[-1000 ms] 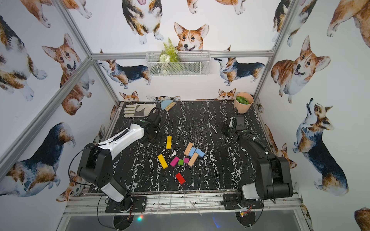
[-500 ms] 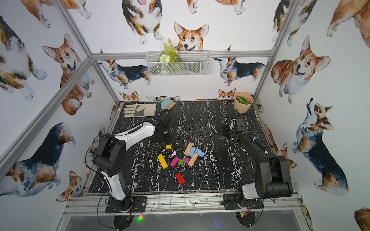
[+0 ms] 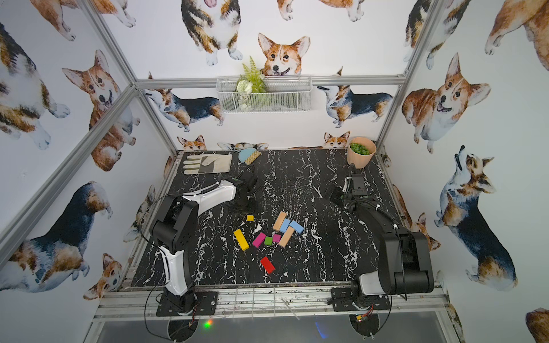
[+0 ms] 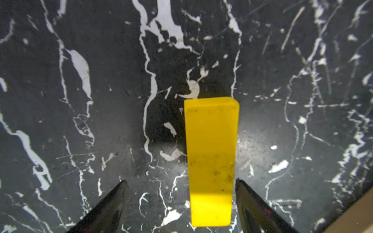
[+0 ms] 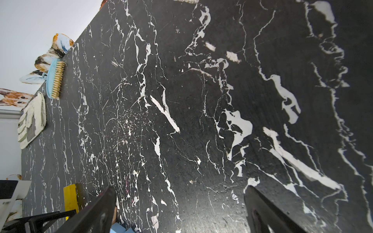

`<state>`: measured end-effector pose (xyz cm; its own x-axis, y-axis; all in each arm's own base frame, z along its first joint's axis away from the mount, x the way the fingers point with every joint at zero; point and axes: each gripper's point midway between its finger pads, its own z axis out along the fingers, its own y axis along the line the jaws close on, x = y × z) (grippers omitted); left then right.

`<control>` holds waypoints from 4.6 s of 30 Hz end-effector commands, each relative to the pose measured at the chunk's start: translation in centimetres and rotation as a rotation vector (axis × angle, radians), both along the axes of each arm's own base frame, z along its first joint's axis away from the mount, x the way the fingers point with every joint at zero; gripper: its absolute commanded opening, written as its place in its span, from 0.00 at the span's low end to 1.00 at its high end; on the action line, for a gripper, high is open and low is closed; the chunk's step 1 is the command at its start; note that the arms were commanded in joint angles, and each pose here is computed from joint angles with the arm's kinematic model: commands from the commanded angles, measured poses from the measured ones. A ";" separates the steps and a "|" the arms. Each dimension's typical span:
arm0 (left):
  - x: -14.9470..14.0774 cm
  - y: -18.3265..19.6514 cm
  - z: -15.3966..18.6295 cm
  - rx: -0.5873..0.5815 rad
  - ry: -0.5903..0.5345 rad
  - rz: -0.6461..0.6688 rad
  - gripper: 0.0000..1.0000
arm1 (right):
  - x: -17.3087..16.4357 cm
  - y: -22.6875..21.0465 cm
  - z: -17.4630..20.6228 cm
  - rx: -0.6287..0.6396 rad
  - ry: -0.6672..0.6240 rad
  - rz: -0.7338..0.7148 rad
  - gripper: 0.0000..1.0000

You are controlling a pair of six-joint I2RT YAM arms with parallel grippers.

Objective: Assemble the letter v with building blocks
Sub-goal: Adjust the building block at the center of the board.

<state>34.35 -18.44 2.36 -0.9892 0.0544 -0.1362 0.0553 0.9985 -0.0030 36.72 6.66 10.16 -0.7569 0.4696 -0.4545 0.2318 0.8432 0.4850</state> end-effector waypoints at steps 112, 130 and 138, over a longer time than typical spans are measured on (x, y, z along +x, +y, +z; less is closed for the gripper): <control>3.4 12.8 19.6 -0.233 -0.707 0.445 1.00 | -4.4 19.5 -3.9 -0.160 0.159 0.571 1.00; 3.3 16.0 20.7 -0.223 -0.748 0.462 1.00 | -9.2 24.6 -6.5 -0.063 0.311 0.769 0.99; 3.1 16.4 20.5 -0.217 -0.750 0.469 1.00 | -11.2 26.8 -5.9 -0.058 0.341 0.867 0.98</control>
